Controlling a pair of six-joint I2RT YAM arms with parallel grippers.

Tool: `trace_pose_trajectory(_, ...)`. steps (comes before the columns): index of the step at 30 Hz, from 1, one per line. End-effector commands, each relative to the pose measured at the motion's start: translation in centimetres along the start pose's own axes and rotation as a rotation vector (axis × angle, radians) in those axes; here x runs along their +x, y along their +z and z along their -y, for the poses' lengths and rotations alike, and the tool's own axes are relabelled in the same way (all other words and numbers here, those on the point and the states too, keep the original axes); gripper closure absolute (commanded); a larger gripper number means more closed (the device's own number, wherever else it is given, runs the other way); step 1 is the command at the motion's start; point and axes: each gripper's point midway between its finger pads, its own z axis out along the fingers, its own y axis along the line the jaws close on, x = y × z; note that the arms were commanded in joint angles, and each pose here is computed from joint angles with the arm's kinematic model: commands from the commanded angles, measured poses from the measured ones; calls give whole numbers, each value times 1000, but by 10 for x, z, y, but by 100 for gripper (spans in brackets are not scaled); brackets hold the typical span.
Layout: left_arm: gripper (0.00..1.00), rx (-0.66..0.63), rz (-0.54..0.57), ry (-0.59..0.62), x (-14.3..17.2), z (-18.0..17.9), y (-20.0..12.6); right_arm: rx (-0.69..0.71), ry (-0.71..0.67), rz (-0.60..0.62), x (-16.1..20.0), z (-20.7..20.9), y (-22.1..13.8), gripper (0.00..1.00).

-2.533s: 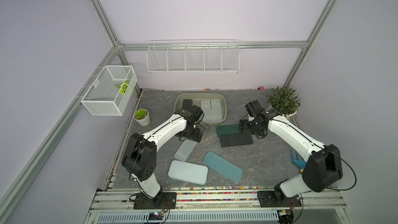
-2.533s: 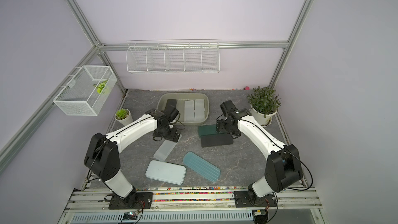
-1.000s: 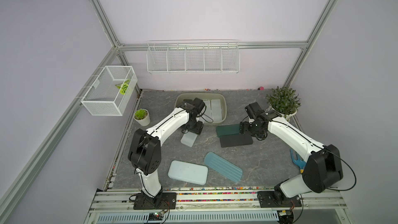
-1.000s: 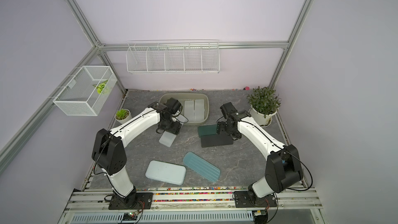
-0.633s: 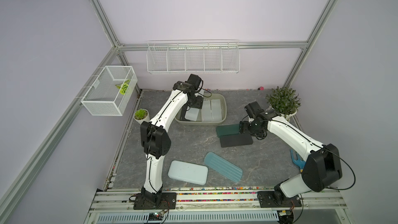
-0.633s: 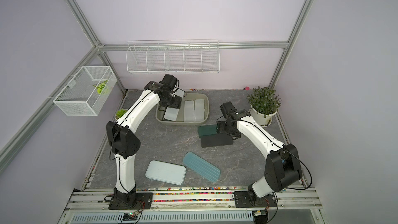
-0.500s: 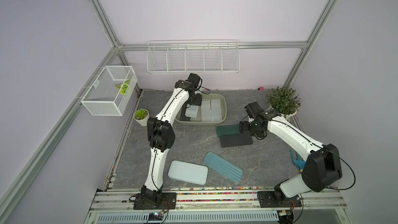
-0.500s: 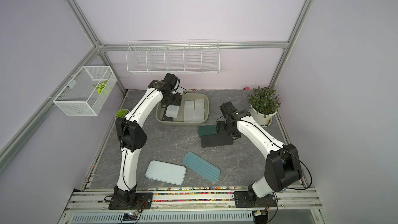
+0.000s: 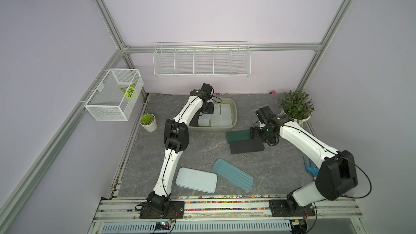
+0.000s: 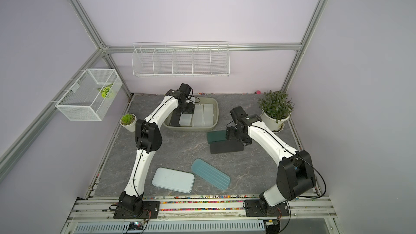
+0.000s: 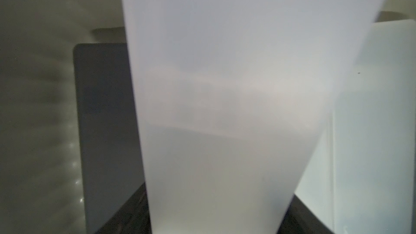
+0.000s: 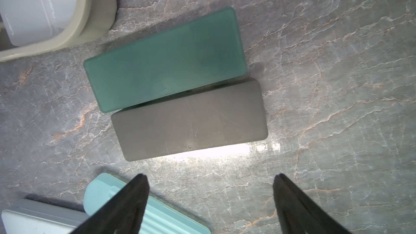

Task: Put the pencil case into the storage box
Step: Place the pencil case at the storage box.

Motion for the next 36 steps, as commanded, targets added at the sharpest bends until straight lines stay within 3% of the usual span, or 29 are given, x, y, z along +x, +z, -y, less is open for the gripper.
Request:
trace_pose_trajectory(1, 24, 17, 30, -32, -11, -3, 6, 3, -13, -3, -2, 1, -4, 9)
trace_pose_trajectory(7, 22, -40, 3, -48, -5, -21, 13, 5, -16, 0, -5, 0, -6, 9)
trace_pose_trajectory(11, 13, -68, -6, -60, -3, -33, 10, 4, -14, 6, -6, -1, -7, 9)
trace_pose_trajectory(19, 6, -42, 0, -59, -4, -30, 2, -1, -6, 14, -6, 0, -8, 9)
trace_pose_trajectory(31, 8, 73, 21, -69, -6, -9, -39, 6, 15, 22, 2, 6, -11, 9)
trace_pose_trajectory(36, 8, 96, 56, -57, -8, -2, -78, 14, 21, 27, 5, 8, -15, 9)
